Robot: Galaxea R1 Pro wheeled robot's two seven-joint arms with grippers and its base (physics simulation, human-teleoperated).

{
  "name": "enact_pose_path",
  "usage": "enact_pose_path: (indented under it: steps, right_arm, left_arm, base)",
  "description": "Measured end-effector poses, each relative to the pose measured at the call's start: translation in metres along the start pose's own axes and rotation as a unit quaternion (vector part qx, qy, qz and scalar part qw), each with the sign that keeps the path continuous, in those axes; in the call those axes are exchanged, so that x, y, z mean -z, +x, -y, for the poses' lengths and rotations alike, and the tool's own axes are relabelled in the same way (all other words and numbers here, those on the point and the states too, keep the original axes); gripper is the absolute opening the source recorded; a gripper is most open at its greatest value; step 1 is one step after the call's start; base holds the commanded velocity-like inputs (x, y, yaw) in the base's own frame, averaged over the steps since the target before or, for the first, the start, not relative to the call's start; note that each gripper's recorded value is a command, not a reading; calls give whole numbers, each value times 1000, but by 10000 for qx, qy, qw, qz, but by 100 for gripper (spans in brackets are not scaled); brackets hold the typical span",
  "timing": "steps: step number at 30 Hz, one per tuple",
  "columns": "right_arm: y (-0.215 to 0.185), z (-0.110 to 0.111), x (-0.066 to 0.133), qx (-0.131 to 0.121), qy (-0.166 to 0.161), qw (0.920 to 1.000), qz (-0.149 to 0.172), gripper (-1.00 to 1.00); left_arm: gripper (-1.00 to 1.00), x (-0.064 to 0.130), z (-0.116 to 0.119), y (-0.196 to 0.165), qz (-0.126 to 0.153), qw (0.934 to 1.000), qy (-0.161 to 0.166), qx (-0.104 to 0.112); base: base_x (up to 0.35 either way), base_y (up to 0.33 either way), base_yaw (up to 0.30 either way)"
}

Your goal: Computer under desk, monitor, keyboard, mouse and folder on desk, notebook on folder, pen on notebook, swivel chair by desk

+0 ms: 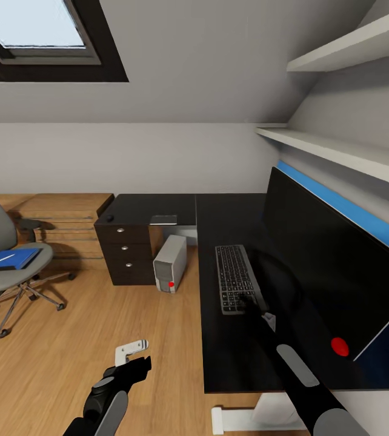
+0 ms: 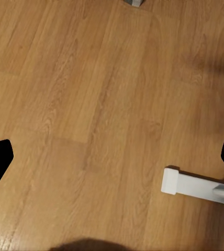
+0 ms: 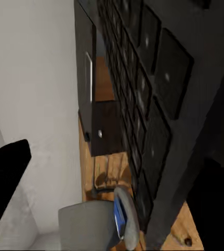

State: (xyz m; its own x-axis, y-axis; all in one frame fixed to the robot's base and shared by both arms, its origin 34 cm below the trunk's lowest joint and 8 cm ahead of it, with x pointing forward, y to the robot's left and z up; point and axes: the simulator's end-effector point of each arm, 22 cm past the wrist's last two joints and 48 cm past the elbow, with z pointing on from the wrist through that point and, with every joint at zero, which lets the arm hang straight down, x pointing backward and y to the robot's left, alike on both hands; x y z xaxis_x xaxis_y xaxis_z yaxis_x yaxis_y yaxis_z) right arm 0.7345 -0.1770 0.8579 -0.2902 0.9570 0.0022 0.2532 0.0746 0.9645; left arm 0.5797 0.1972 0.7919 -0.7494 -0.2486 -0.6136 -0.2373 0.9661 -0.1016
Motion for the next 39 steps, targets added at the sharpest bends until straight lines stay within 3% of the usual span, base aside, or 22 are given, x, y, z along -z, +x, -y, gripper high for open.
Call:
enact_pose_path:
  steps: [39]
  right_arm:
    - [0, 0, 0, 21, -4, 10000, 7, 100]
  left_arm:
    - [100, 0, -1, -1, 10, 10000, -7, -5]
  base:
    - [-29, -29, 0]
